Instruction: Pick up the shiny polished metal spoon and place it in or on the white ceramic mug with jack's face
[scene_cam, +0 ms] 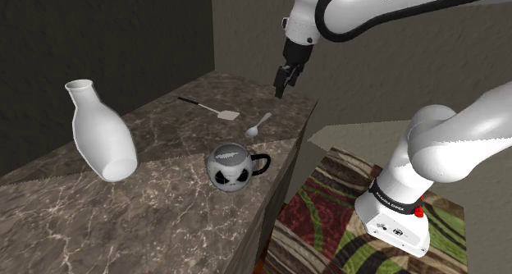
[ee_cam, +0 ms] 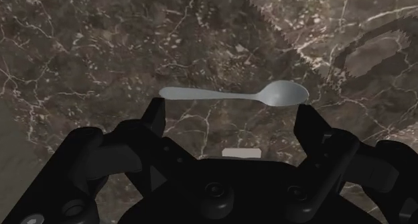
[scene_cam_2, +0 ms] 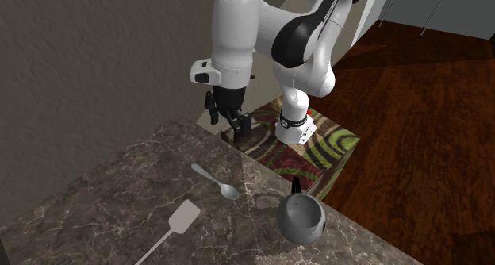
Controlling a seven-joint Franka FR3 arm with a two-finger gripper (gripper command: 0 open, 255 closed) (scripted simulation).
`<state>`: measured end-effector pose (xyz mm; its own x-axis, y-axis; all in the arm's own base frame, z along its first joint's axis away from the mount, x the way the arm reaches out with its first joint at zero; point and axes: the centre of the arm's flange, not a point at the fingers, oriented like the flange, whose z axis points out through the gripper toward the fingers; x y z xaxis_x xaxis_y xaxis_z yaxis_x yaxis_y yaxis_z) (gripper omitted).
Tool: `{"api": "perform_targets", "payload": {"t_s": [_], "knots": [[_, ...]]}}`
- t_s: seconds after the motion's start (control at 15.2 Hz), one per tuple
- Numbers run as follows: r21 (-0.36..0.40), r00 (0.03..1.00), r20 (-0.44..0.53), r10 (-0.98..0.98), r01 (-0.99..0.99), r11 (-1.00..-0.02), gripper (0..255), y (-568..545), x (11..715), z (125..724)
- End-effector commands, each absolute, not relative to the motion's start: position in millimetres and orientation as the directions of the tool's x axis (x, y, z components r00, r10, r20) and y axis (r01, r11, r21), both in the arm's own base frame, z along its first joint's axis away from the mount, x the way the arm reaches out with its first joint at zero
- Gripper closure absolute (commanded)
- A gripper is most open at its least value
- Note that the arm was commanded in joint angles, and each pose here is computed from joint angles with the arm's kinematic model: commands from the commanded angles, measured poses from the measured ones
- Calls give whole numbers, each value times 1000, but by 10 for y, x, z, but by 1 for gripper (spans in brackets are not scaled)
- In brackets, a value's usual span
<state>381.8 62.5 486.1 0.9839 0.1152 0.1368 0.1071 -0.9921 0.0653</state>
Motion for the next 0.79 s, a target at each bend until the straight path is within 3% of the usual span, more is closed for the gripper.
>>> {"api": "perform_targets", "payload": {"t_s": [0.0,0.73], "knots": [[60,982,141,126,118,-991,0,768,3933,4658],[36,972,155,178,175,-984,0,1441,4494,3664]]}}
